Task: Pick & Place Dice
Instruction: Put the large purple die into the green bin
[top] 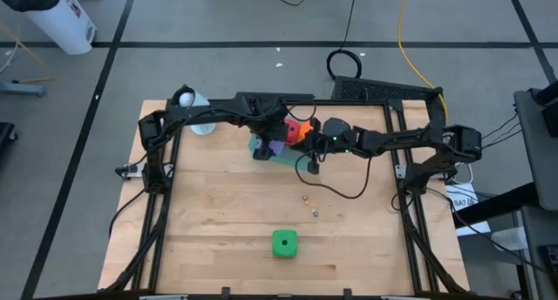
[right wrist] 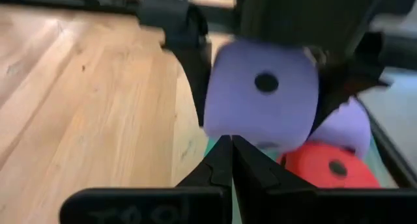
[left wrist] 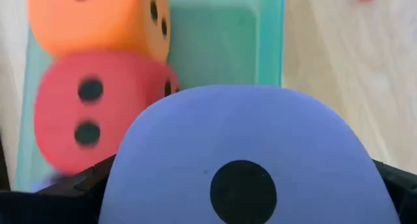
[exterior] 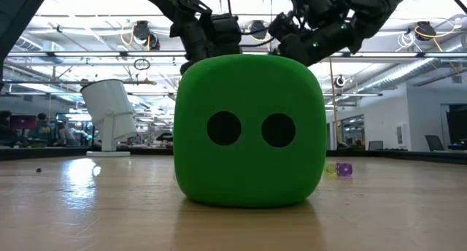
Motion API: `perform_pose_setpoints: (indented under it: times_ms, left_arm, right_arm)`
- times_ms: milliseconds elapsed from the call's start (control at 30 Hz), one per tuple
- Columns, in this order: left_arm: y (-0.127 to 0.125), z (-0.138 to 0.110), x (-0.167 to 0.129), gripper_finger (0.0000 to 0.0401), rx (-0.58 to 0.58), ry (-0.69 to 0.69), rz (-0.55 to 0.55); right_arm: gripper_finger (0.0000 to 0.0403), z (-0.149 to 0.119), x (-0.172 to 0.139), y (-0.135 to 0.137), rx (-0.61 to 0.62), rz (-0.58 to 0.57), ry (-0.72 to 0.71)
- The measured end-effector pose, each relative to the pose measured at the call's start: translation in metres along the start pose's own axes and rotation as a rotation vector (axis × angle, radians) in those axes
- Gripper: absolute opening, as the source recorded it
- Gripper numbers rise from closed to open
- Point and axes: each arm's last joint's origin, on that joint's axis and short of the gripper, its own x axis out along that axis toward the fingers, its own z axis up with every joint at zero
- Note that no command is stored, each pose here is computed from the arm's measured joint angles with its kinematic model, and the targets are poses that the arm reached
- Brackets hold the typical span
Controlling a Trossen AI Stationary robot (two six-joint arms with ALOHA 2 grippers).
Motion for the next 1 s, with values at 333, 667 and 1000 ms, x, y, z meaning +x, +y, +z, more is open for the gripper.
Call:
perform_pose_setpoints:
  times_ms: [333,667,1000]
  left_arm:
    - [0.001,-0.009,0.011,0.0392,0.022,0.018,0.041]
    - [-0.009,0.004,0.014,0.0394,0.123,0.004,0.081]
    - [-0.012,0.019,0.007,0.0399,0.131,-0.057,0.089]
  right_arm:
    - [0.0,-0.012,0.018,0.0,-0.034,-0.005,-0.023]
    - [0.0,0.0,0.016,-0.005,-0.087,-0.039,-0.15]
    - [0.0,-0.013,0.038,-0.012,-0.086,-0.061,-0.169]
